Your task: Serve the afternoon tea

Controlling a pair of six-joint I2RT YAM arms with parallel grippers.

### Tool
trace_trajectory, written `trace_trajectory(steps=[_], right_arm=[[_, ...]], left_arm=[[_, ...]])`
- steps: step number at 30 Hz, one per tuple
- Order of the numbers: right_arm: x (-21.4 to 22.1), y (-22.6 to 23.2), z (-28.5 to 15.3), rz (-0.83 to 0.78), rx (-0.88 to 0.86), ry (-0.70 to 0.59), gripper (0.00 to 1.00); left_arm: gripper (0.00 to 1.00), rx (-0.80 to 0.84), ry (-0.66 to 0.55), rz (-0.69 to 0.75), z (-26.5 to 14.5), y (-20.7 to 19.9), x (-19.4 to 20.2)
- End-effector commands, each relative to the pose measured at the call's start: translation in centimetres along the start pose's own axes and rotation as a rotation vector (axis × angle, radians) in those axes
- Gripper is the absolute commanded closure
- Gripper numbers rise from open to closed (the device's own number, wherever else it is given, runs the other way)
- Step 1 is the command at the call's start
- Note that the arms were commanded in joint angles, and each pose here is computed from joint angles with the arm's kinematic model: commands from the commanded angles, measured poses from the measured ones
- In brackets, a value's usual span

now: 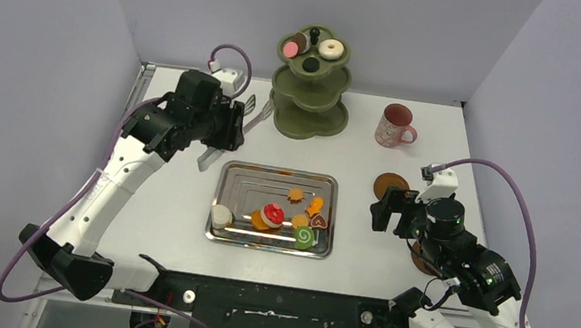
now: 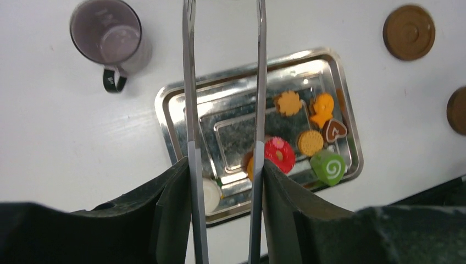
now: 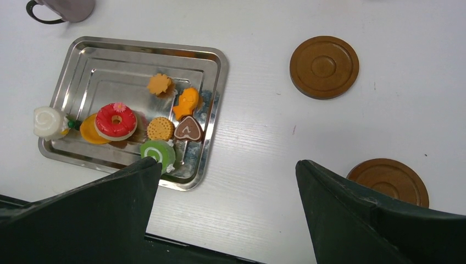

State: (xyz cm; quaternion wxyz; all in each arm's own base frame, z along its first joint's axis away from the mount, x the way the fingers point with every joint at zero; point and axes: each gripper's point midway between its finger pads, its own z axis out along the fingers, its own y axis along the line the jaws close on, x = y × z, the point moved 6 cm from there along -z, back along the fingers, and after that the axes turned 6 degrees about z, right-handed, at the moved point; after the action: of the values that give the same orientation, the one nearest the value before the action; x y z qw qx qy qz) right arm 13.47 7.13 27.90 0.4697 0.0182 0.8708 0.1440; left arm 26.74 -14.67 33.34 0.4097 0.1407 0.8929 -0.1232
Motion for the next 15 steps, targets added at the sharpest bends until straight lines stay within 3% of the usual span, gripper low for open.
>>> trace_trajectory(steps=[1,8,15], right_arm=[[-0.5,0.0,-0.1,0.014,0.006,-0.024,0.00],[-0.7,0.2,-0.3,0.030,0.002,-0.025,0.00],[-1.1,0.1,-1.1,0.050,0.011,-0.031,0.00]], left_arm=[[0.58,0.057,0.104,0.023,-2.0,-1.4,3.6],[0.59,0.098,0.259,0.139,-1.7,-4.3,8.4],[0.59,0.157,0.310,0.191,-0.1,-7.0,10.1]])
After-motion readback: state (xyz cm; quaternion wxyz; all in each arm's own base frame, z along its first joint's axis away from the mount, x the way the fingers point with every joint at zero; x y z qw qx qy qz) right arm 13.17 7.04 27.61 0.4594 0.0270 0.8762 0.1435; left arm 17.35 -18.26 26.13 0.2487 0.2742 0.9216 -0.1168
